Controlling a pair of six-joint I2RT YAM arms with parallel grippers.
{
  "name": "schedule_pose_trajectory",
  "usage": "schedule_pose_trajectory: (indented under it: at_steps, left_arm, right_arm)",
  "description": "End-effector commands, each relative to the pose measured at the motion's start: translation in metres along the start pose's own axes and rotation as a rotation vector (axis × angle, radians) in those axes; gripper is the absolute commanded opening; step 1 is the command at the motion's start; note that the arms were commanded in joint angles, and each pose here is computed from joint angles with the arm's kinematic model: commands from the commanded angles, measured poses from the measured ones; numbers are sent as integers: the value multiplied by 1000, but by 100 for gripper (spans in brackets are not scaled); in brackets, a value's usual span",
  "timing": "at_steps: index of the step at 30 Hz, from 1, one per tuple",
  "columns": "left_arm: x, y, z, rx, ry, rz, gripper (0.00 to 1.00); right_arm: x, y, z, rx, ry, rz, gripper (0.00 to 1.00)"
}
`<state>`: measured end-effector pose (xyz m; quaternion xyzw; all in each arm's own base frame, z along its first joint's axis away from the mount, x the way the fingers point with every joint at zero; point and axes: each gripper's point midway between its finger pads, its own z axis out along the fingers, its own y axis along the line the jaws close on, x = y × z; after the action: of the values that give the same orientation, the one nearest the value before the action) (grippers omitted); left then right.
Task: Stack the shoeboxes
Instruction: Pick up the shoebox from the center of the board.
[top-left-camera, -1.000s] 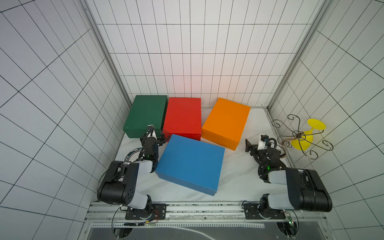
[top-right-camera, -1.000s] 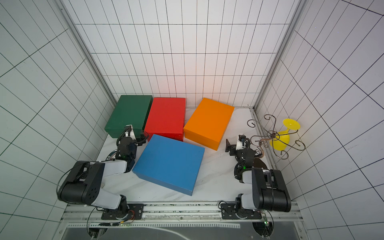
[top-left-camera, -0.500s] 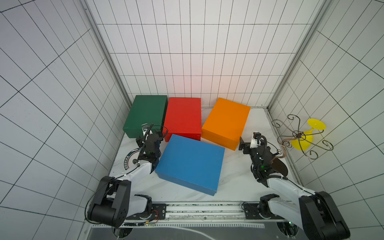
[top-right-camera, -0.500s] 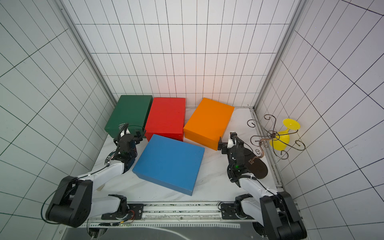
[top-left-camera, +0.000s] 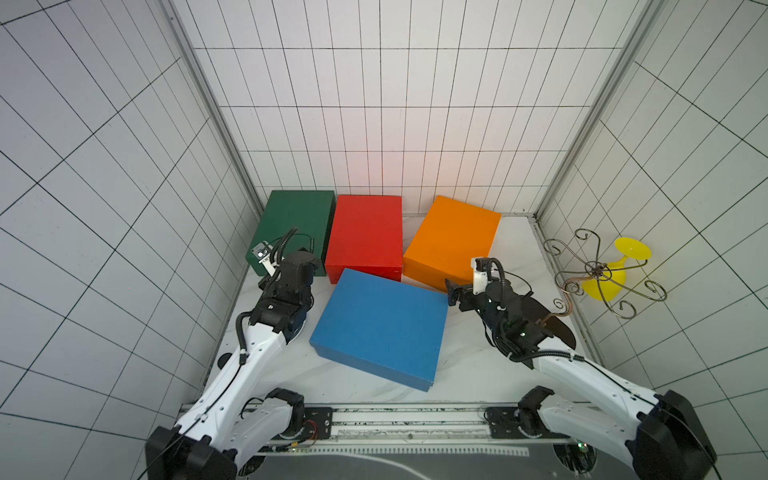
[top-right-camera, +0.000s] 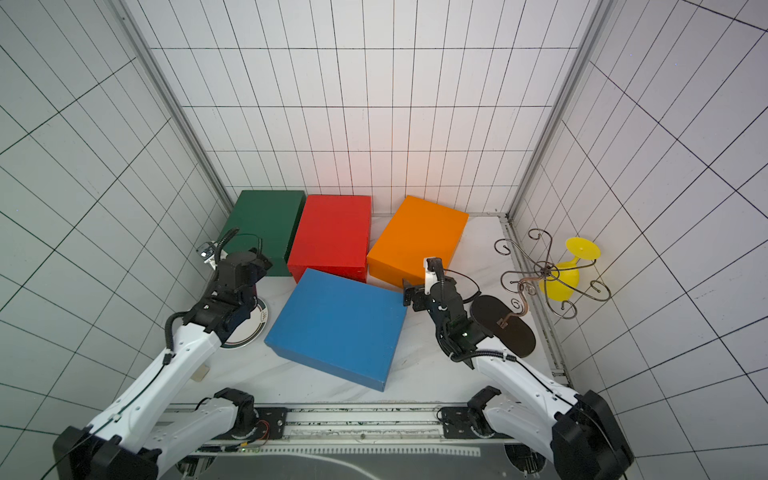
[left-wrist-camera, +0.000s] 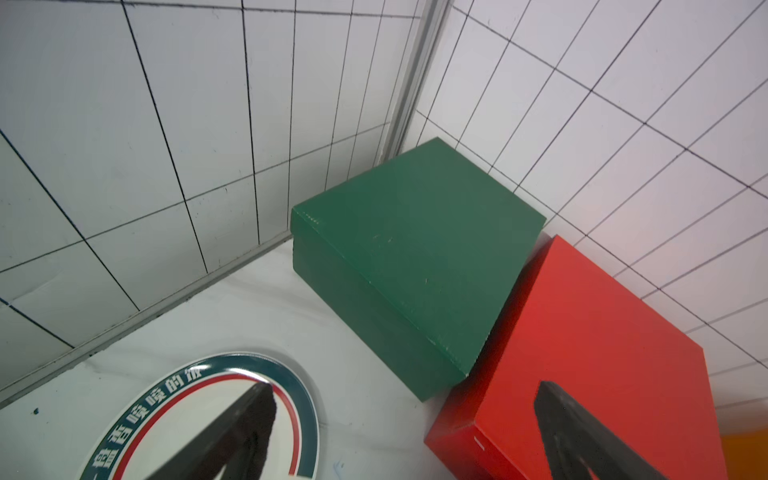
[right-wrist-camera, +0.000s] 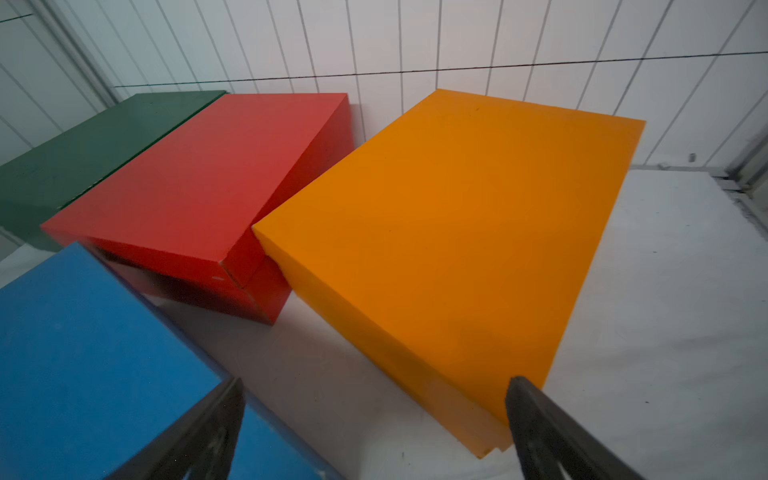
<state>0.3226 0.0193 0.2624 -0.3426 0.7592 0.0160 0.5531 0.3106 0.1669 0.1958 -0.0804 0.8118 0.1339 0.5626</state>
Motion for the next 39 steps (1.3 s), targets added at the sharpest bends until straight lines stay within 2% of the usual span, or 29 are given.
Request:
schedule_pose_trajectory:
  at_steps: [1,6,8,13,18,25,28,33,39]
  left_arm:
    - [11,-4,-20,80,135,36,98]
    - [9,-11,-41,169,196,120,98]
    - [18,-15,-45,206,248,180,98]
    - [50,-27,-45,317,397,266,98]
    - [83,-29,-32,405,586,241,88]
    - [115,-10,-13,343,687,214,94]
    - [129,-3,-11,308,745,196,94]
    - [166,-1,-10,337,826,139,96]
    - [200,-14,-19,378,900,178,94]
  right_arm:
    - [-21,30,-18,-76,19,55,99]
    - [-6,57,-36,-176,110,122,92]
    - [3,69,-44,-229,159,155,84]
    - [24,84,-64,-335,254,265,83]
    - [48,87,-72,-352,366,325,88]
    - [72,74,-78,-290,449,377,98]
    - [88,70,-78,-275,478,388,99]
    - [86,81,-75,-340,461,434,99]
    - [85,86,-65,-421,479,520,99]
